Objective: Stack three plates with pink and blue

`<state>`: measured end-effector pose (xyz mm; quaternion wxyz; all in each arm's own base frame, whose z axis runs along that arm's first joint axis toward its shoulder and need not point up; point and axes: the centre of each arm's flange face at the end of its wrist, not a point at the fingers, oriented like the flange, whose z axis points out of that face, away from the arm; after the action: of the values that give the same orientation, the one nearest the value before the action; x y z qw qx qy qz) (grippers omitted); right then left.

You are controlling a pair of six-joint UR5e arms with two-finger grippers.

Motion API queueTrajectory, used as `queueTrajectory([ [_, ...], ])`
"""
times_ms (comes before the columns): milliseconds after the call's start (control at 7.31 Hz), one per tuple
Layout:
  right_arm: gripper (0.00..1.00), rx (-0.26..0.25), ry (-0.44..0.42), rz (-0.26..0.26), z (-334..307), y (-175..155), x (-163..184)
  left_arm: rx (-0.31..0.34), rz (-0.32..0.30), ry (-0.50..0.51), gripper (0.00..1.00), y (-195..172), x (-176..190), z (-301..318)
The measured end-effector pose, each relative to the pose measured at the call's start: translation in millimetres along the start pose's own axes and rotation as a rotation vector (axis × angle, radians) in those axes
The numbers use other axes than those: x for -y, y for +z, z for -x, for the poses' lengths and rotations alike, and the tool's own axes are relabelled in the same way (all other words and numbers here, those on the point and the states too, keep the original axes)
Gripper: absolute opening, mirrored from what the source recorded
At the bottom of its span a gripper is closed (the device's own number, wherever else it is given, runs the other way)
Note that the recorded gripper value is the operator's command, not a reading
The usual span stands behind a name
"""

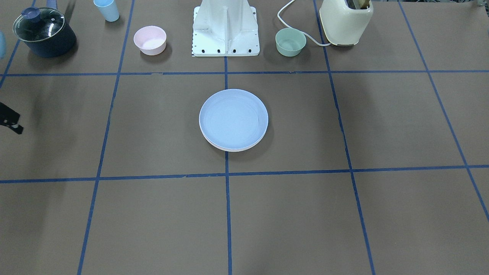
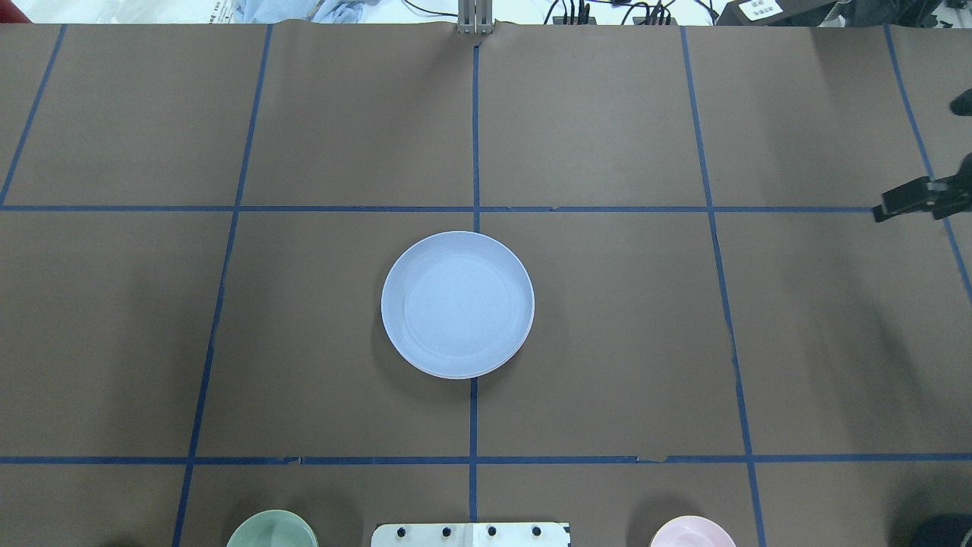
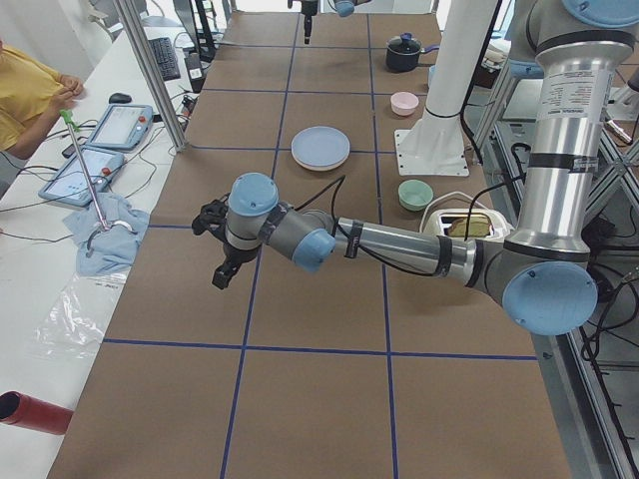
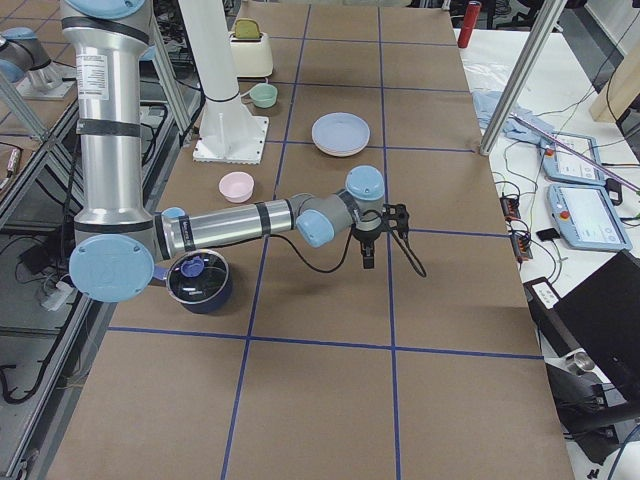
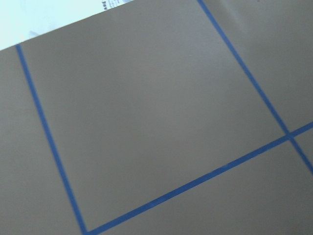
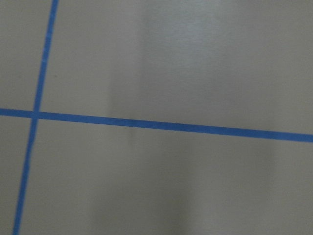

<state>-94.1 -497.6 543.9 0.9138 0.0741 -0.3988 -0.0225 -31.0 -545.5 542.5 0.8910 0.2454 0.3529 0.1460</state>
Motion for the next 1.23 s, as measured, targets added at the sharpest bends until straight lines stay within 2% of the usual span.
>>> queueTrajectory([
  [137, 1.0, -0.031, -0.037, 0.023, -35.9, -23.9, 3.5, 0.029, 0.001, 0.01, 1.0, -6.6, -7.0, 17.8],
  [547, 1.0, -0.029, -0.039, 0.046, -88.4, -78.1, -0.6, 0.044, 0.03, -0.019, 1.0, -11.7, -17.3, 33.5],
  [1232, 1.0, -0.043, -0.061, 0.084, -96.2, -75.0, -7.3, 0.029, 0.051, -0.045, 1.0, -6.3, -43.7, 35.3],
])
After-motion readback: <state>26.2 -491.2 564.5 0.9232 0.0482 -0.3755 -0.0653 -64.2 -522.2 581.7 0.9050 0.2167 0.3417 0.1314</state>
